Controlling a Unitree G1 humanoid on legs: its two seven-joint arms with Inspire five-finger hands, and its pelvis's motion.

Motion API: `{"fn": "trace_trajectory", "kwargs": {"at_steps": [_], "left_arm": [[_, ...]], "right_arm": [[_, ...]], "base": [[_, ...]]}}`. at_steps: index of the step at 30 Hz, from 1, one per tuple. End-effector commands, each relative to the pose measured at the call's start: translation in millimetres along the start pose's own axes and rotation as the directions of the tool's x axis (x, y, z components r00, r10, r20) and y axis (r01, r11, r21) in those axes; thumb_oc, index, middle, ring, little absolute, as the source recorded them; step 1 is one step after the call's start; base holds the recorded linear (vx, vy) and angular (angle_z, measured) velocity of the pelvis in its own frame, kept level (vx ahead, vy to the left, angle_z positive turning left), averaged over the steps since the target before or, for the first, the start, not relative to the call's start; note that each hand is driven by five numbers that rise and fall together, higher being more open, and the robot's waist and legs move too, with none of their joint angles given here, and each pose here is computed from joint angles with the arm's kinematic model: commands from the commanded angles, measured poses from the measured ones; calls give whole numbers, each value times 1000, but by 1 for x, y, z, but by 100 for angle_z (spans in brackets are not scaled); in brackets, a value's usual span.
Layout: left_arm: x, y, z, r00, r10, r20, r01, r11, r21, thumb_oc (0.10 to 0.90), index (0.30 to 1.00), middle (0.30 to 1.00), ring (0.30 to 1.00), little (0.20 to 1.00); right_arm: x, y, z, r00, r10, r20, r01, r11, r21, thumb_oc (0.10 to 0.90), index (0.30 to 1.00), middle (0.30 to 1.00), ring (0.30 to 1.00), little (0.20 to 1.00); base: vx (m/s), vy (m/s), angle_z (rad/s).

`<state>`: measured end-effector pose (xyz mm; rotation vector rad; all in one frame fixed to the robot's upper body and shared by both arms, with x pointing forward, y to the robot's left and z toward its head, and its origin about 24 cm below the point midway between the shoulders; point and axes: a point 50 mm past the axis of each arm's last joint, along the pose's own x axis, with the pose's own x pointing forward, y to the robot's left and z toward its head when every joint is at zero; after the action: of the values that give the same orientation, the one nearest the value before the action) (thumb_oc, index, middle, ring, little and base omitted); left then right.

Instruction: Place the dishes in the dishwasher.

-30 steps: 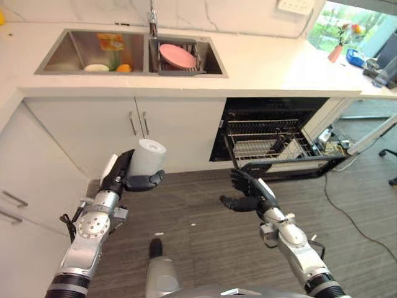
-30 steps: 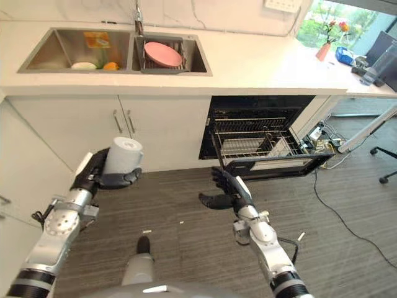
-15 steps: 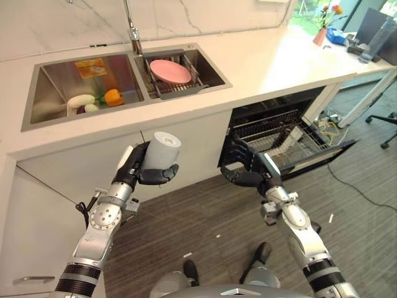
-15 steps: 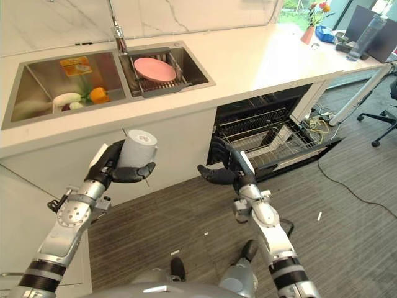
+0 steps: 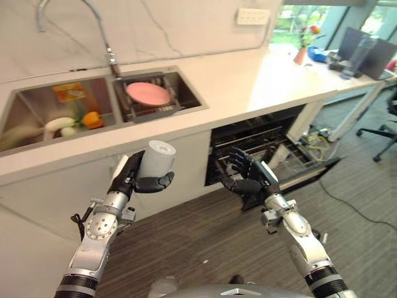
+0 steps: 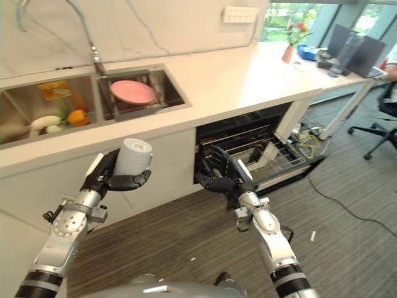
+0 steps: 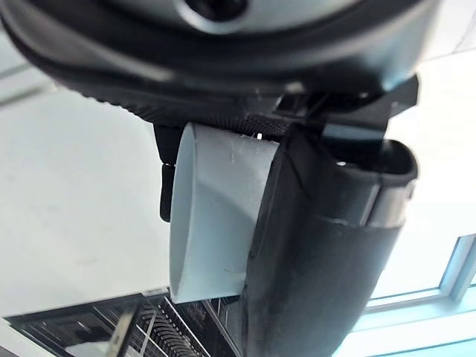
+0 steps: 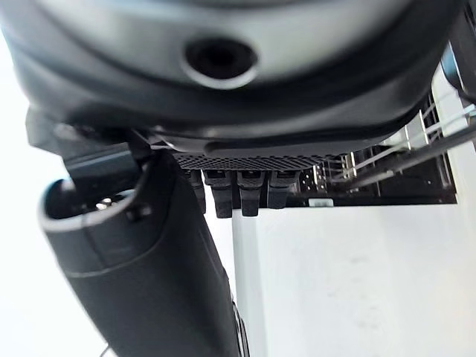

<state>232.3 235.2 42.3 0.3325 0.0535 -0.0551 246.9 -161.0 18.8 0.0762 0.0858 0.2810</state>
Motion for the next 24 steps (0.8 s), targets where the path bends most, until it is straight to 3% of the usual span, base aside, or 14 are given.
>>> {"fn": "trace_trajectory", "kwargs": {"at_steps": [1, 12, 18, 24], "left_arm": [[13, -1, 57, 953, -4, 302, 8, 1000, -11, 400, 300, 300, 300, 300], [6, 7, 55, 946, 61, 317, -56, 998, -25, 400, 300, 300, 300, 300], [1, 12, 49, 960, 34, 277, -43, 999, 28, 400, 300, 300, 300, 300], [4, 13, 50, 961, 37, 275, -44, 999, 19, 400, 300, 300, 300, 300]], "right_arm": [[10, -4, 60, 956, 29, 293, -28, 1000, -6, 800, 900, 900, 900, 900], [19, 6, 52, 965, 83, 249, -79, 997, -25, 800, 900, 900, 900, 900], [25, 20, 53, 958, 133, 253, -136, 991, -7, 800, 900, 900, 900, 900], [26, 22, 53, 957, 119, 265, -136, 990, 46, 800, 900, 900, 900, 900]], "base": [[105, -134, -4], [62, 32, -16], [71, 99, -85], [32, -87, 8]]}}
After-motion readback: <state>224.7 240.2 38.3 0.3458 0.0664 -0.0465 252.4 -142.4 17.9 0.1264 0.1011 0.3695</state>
